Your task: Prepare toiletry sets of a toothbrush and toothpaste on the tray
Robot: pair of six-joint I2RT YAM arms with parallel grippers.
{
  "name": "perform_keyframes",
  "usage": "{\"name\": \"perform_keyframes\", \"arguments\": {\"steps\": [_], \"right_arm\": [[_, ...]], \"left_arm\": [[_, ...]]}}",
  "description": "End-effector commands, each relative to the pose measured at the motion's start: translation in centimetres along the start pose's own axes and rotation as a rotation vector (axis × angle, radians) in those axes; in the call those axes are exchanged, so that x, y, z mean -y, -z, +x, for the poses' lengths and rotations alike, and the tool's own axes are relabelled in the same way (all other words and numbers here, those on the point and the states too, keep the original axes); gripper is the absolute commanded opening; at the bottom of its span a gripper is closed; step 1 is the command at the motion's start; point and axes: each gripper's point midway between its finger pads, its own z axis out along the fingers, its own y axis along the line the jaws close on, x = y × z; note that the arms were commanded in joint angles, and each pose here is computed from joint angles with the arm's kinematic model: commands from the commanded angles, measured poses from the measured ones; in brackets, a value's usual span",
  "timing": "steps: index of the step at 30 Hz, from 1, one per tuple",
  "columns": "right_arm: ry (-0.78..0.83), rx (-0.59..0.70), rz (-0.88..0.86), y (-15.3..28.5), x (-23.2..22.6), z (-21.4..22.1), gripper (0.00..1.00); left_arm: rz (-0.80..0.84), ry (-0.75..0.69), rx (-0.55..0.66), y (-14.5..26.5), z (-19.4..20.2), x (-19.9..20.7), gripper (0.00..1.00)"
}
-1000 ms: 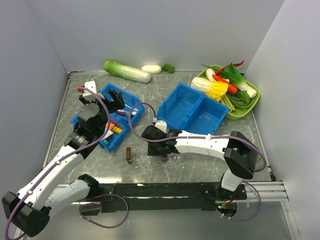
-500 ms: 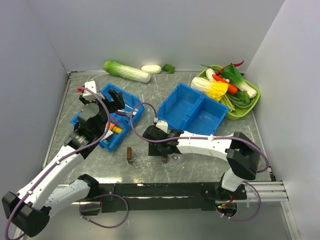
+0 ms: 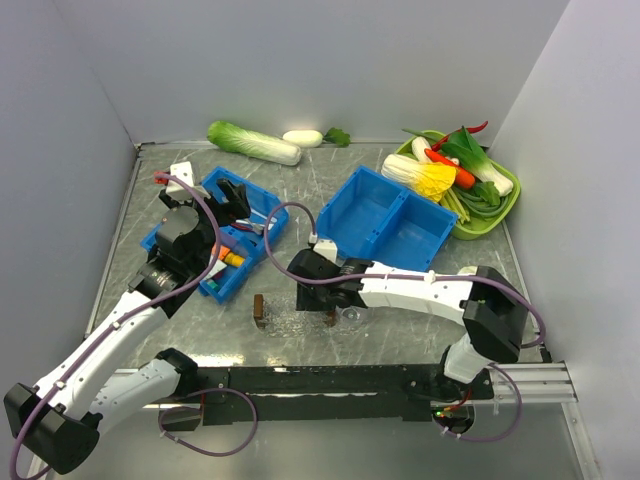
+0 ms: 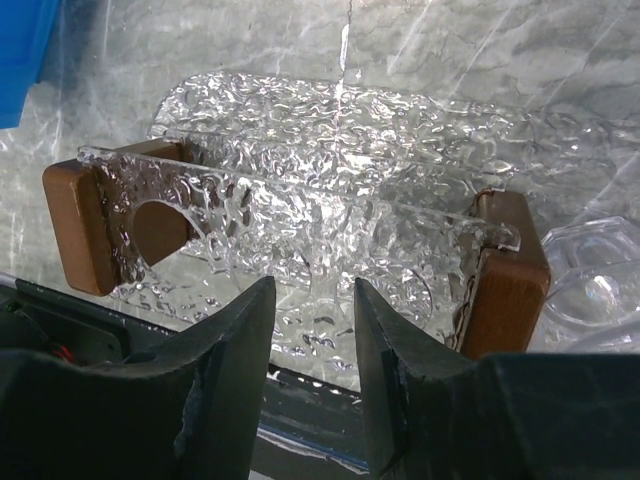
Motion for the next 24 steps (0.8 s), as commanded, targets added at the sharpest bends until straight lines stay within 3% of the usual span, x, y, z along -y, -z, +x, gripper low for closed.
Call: {"name": "perform_keyframes", "arguments": {"steps": [1, 12, 18, 24], "right_arm": [[-0.035, 0.040, -0.056, 2.4, -1.0, -1.5, 0.46], [-0.043, 0.061, -0.135, 3.9, -2.1, -2.1, 0.49], [0.042, 0.088, -0.280, 5.6, -4.4, -2.9, 0.53], [0.110, 0.134, -0.334, 7.5, -4.7, -4.1, 0.60]], "left_arm": [[0.016, 0.029, 0.032, 0.0, -1.3, 0.5, 0.97], [0.020, 0.032, 0.029, -0.1, -1.2, 0.7, 0.96], [0.010, 0.036, 0.014, -0.2, -0.9, 0.6, 0.96], [-0.040, 0.053, -0.074, -0.8, 1.5, 0.0, 0.97]]}}
